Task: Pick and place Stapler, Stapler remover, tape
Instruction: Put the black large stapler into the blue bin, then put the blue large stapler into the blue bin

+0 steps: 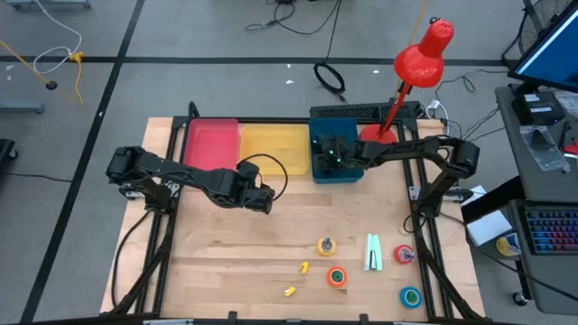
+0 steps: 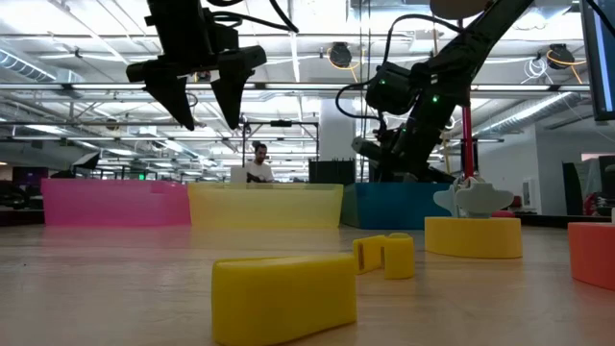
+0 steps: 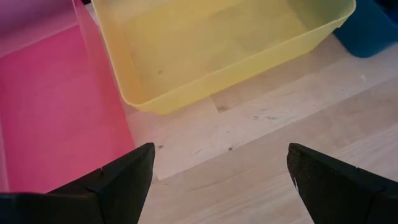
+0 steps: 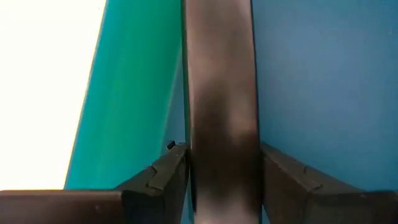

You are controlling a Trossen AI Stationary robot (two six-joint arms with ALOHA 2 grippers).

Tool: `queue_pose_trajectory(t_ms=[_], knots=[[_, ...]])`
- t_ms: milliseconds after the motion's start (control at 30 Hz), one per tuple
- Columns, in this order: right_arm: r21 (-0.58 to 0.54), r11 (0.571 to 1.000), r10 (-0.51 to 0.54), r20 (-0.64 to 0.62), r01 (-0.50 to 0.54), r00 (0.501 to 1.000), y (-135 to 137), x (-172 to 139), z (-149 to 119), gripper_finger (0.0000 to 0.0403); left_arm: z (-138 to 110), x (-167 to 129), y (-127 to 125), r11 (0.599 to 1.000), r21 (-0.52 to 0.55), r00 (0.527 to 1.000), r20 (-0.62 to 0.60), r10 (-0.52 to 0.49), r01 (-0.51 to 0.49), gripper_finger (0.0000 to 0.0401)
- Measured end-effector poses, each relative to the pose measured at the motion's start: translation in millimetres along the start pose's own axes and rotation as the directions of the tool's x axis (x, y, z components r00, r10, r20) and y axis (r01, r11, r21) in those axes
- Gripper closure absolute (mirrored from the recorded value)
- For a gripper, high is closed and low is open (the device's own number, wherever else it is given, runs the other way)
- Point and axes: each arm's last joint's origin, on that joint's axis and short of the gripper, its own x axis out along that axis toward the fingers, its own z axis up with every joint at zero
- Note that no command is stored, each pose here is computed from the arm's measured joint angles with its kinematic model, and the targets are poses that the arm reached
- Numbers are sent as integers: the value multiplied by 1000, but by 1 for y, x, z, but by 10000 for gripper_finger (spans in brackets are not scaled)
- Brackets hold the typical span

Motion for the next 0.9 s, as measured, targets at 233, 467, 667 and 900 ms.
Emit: queue_pose_trajectory(t_ms=[233, 467, 667, 900], knots=[[13, 999, 42, 33, -42, 999, 3, -3, 5, 215, 0, 0, 0, 1000, 0, 1000, 6, 1, -1, 38], [17, 997, 68, 49, -69, 996, 5, -4, 7, 203, 0, 0, 0, 1000, -2, 1000, 12, 4, -4, 38], [-6, 994, 105, 78, -105, 991, 8, -18, 12, 206, 0, 0, 0, 1000, -2, 1000, 13, 4, -4, 38], [-51, 978, 210, 157, -205, 965, 12, -63, 23, 220, 0, 0, 0, 1000, -2, 1000, 14, 4, -4, 38]])
